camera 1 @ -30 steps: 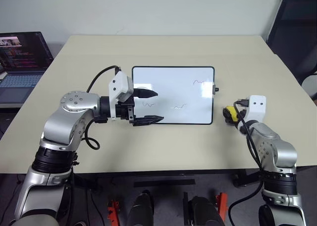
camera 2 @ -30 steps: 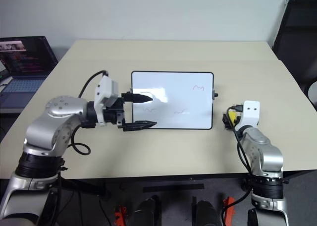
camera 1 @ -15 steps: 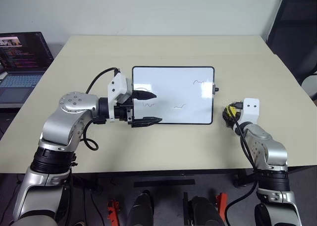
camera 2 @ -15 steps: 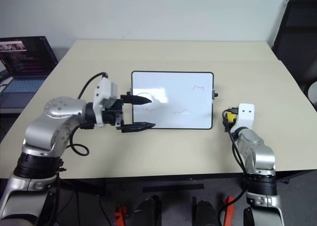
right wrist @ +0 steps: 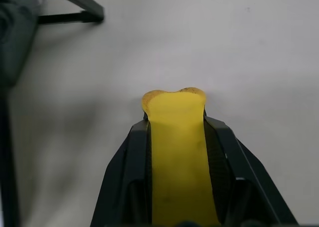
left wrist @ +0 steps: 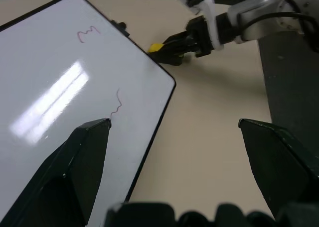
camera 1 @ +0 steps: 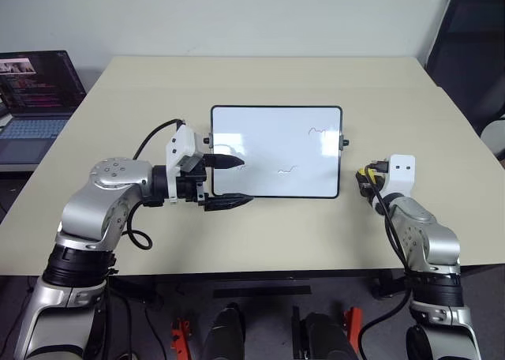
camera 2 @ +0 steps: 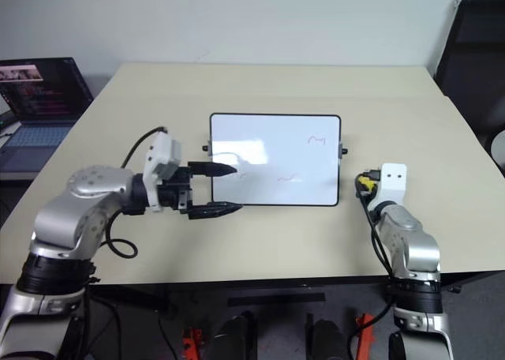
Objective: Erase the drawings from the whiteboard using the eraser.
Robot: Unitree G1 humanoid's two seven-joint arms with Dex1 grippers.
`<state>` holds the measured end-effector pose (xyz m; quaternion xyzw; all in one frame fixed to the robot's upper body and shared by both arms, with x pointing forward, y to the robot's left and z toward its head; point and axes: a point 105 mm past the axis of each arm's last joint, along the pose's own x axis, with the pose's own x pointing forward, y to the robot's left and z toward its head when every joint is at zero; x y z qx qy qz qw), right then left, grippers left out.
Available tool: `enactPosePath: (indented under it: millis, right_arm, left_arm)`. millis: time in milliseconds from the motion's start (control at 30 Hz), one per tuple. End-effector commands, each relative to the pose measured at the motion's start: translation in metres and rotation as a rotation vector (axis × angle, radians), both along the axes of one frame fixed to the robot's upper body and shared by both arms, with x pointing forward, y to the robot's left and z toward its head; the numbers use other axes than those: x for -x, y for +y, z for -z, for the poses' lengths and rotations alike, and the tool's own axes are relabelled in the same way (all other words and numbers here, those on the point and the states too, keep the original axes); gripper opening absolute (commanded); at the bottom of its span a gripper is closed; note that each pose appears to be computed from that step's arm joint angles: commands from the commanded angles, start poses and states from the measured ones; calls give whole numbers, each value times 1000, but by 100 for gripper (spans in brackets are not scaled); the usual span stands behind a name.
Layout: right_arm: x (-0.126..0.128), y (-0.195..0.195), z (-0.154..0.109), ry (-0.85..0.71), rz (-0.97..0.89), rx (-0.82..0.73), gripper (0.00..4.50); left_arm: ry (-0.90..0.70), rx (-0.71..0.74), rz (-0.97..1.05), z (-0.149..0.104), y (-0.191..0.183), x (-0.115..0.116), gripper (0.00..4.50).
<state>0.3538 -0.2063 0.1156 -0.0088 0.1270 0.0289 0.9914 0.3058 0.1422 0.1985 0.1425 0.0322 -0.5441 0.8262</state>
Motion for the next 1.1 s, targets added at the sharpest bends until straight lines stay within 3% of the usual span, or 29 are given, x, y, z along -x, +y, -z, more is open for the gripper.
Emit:
enactPosePath:
  millis: [33, 167, 333, 533, 800, 1100]
  right_arm:
    - [16, 18, -41, -109, -131, 58, 109]
    - [19, 33, -74, -199, -185, 116, 109]
    - [2, 71, -107, -307, -287, 160, 109]
    - [-30, 106, -119, -355, -359, 255, 109]
    - [-50, 115, -107, -330, -415, 338, 109]
    - [-54, 86, -71, -199, -390, 444, 109]
  left_arm:
    - [-50, -16, -54, -7, 1, 5, 450]
    - [-61, 7, -106, -10, -3, 1, 450]
    - [-60, 12, -115, -17, -7, -4, 450]
    - [-65, 15, -115, -27, -12, -9, 450]
    - [-64, -14, -131, -30, -13, -13, 450]
    - [-72, -12, -119, -30, -16, -12, 450]
